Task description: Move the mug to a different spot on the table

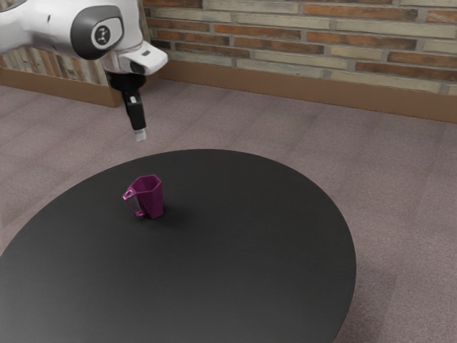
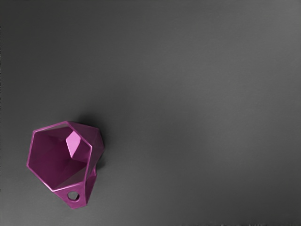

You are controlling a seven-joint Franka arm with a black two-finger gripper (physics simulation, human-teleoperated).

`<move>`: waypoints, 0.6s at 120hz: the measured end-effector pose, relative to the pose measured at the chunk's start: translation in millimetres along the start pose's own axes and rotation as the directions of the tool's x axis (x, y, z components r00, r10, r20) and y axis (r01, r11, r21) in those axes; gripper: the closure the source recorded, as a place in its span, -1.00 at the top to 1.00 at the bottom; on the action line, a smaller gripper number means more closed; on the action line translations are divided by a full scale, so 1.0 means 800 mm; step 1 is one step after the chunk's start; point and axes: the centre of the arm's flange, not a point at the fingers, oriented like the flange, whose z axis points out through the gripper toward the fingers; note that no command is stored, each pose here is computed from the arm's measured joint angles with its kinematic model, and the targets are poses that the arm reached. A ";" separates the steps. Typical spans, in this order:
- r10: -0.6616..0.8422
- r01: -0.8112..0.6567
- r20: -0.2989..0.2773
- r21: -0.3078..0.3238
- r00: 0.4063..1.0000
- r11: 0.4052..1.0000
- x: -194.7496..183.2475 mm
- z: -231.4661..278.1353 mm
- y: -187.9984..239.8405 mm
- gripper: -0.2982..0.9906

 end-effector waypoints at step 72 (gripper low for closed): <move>-0.031 0.050 0.116 -0.173 0.993 0.984 -0.047 0.154 -0.081 0.54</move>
